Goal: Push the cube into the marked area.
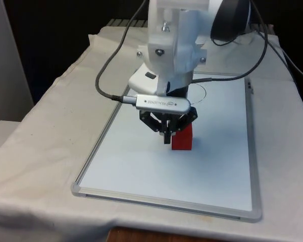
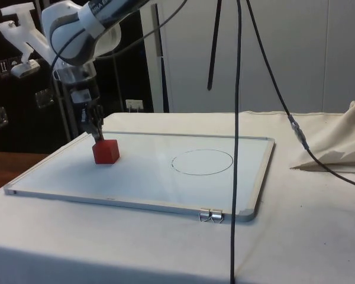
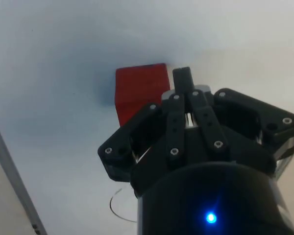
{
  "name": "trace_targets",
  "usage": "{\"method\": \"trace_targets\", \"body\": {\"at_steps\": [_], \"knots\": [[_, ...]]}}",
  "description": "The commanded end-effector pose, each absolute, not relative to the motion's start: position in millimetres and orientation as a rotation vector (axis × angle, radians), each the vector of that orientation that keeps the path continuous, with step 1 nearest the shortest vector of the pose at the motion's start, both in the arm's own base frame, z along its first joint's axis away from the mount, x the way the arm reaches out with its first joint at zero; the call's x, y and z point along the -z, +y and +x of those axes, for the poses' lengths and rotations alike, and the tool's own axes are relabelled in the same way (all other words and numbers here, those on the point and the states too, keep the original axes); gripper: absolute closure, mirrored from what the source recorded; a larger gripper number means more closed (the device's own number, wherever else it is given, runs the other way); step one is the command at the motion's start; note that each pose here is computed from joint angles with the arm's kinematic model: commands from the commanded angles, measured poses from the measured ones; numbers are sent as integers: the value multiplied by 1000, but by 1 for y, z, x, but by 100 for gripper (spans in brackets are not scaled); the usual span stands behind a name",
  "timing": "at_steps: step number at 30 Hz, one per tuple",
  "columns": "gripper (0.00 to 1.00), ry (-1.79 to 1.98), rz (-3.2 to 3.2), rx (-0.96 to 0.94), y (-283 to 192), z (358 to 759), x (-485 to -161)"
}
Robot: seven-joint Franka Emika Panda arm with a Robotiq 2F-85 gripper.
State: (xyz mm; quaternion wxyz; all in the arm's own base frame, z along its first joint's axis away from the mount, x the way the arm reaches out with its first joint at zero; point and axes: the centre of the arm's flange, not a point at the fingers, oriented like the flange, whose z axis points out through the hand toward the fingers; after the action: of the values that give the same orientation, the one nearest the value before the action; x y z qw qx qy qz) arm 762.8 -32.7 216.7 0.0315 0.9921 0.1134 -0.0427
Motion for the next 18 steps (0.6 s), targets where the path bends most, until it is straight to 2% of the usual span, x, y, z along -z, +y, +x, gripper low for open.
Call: {"method": "trace_targets", "body": {"at_steps": [1,7,18], "knots": [[100,351,3057,136,-33,761,-217],[100,352,3063,160,-35,749,-215],[100,414,3057,173,-38,753,-209]]}}
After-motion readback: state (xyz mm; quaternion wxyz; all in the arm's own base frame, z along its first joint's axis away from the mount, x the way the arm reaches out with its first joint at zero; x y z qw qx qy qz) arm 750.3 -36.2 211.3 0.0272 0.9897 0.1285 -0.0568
